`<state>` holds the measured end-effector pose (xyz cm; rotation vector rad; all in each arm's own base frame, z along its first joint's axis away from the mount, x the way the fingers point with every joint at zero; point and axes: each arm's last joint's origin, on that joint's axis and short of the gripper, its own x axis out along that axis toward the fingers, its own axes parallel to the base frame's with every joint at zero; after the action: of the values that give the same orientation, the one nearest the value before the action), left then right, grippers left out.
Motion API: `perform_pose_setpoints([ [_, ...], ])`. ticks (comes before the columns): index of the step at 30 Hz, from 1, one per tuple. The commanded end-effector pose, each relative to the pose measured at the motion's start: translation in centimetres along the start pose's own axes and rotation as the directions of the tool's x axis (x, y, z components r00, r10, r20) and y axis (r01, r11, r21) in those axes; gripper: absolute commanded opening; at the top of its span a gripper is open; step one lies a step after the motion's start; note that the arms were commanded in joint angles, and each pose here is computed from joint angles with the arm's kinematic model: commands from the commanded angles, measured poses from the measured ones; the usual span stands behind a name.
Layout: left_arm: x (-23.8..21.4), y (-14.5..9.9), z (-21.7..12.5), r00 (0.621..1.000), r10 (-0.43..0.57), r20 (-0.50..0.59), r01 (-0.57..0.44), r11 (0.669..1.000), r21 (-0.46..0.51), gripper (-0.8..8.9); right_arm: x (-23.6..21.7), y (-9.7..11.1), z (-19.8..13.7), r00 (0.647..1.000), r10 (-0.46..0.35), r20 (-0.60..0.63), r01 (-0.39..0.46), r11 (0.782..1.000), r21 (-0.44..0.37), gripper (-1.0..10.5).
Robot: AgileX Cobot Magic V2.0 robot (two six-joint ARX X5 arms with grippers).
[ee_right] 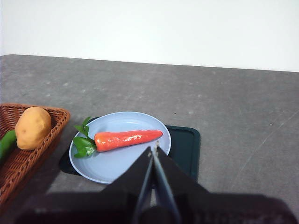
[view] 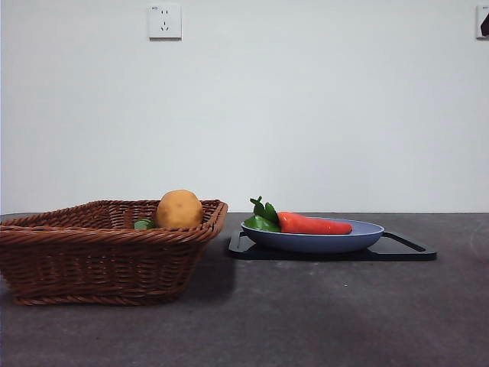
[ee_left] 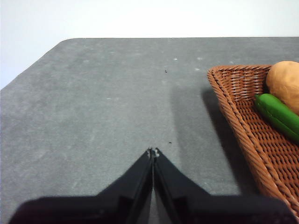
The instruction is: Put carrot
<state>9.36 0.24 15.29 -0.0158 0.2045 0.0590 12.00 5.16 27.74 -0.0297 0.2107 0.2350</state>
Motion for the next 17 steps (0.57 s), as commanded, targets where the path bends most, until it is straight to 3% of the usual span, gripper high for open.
perform_pose_setpoints([
  [1,0.10,0.01,-0.25,1.000,0.000,-0.001,0.000,1.000,-0.007,0.08,-0.07,0.06,0.39,1.000,0.002,0.020,-0.002,1.000,0.015,0.1],
  [17,0.10,0.02,-0.25,1.000,0.004,-0.001,-0.004,1.000,-0.007,0.08,-0.07,0.06,0.39,1.000,0.002,0.020,-0.002,1.000,0.015,0.1],
])
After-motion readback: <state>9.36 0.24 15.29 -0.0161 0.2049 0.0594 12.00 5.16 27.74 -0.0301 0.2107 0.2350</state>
